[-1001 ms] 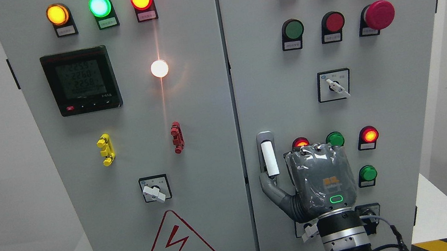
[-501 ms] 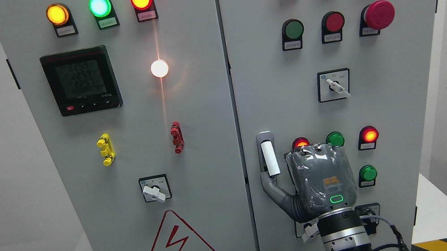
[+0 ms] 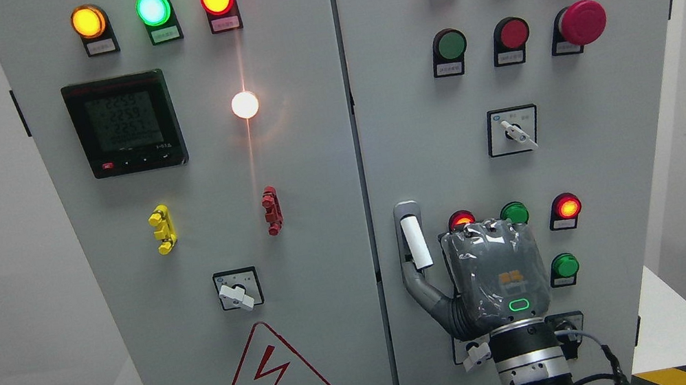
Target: Release door handle
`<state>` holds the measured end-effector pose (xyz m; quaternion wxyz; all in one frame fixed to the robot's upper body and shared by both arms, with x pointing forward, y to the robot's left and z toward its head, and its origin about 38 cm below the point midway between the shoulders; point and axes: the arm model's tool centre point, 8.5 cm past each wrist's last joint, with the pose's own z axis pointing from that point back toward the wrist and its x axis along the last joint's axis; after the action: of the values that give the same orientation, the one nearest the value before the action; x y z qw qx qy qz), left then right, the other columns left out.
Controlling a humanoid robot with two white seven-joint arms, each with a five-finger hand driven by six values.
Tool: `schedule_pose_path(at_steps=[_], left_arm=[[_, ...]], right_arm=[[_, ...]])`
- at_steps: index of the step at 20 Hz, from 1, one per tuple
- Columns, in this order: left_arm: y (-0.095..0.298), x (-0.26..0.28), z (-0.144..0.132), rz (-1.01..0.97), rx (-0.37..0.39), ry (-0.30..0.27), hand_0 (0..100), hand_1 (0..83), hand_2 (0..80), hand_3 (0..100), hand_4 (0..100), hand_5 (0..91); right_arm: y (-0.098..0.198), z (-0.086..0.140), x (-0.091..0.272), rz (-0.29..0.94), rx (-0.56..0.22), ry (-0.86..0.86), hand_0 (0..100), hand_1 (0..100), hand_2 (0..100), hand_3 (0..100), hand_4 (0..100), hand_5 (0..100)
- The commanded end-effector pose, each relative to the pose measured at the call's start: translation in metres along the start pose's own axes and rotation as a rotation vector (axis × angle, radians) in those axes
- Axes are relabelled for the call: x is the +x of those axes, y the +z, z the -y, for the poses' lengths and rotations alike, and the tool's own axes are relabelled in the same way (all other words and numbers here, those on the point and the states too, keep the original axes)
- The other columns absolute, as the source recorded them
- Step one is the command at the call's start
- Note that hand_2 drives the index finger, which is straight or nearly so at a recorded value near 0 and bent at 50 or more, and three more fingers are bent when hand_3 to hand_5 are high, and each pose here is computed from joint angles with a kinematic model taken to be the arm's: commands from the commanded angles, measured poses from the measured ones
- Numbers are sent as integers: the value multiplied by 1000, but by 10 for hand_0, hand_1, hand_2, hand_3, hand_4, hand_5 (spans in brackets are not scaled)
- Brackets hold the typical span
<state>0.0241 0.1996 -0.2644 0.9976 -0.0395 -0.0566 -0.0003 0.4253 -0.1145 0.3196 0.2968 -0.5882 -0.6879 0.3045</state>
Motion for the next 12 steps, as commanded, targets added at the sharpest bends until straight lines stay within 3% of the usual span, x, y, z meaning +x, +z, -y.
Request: schedule_pose_path(at_steps=[1,12], left_arm=[[1,-13,0,-20,0,5,120,556,0,0,0,0],[1,-13,0,-20,0,2,120,556,0,0,0,0]], right_arm=[[0,0,-2,-6,-2,1,457,321,1000,1000,1000,1000],[1,1,-3,-10,-4,-1,460,324,1000,1000,1000,1000]])
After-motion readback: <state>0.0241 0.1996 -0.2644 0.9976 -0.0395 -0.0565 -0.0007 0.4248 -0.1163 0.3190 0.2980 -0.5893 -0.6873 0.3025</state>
